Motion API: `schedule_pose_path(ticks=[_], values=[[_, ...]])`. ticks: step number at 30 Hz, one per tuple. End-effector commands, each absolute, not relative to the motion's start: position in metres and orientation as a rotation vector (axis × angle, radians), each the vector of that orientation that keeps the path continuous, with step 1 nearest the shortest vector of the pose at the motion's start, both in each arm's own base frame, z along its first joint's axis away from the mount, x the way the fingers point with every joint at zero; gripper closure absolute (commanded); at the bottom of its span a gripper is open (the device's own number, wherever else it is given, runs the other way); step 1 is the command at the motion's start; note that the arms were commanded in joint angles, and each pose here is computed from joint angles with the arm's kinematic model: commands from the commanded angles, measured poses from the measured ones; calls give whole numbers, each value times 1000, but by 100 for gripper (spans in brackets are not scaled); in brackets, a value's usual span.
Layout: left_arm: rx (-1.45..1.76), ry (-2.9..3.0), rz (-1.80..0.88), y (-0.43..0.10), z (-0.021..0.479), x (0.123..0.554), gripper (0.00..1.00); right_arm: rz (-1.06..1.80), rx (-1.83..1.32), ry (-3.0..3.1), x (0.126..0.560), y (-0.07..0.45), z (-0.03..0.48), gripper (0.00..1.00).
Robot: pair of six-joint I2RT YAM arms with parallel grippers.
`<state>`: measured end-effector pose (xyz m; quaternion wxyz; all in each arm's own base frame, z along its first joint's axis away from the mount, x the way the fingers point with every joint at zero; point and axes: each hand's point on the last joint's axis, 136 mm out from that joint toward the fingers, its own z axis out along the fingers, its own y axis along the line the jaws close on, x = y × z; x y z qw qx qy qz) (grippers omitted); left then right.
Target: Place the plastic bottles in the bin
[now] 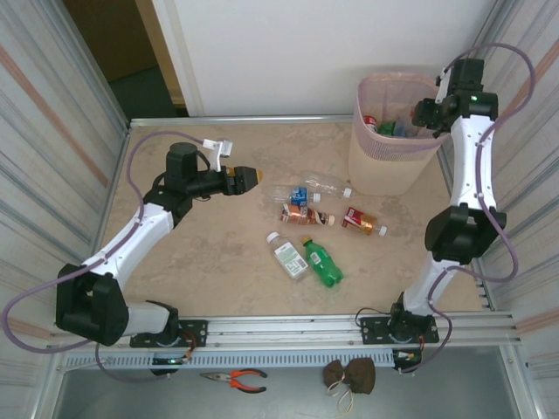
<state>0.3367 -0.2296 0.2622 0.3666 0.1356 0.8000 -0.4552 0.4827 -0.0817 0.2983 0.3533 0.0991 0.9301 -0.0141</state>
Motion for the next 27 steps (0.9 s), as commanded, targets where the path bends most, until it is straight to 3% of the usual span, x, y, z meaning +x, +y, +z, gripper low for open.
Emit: schedule_pose_path(ticks=[1,7,15,24,27], values=[[365,2035,-1197,-235,272,339,17,-44,304,2468,491,-86,276,47],[345,2078,-1192,-235,264,343,17,-14,280,2506,507,-77,261,49],[219,2236,-1114,-237,238,358,17,26,226,2353,497,-53,329,47],[-443,2579,-826,-223,169,379,18,60,189,2204,455,-31,399,46],[-711,2609,-843,-225,151,378,19,62,179,2163,439,-27,414,45]])
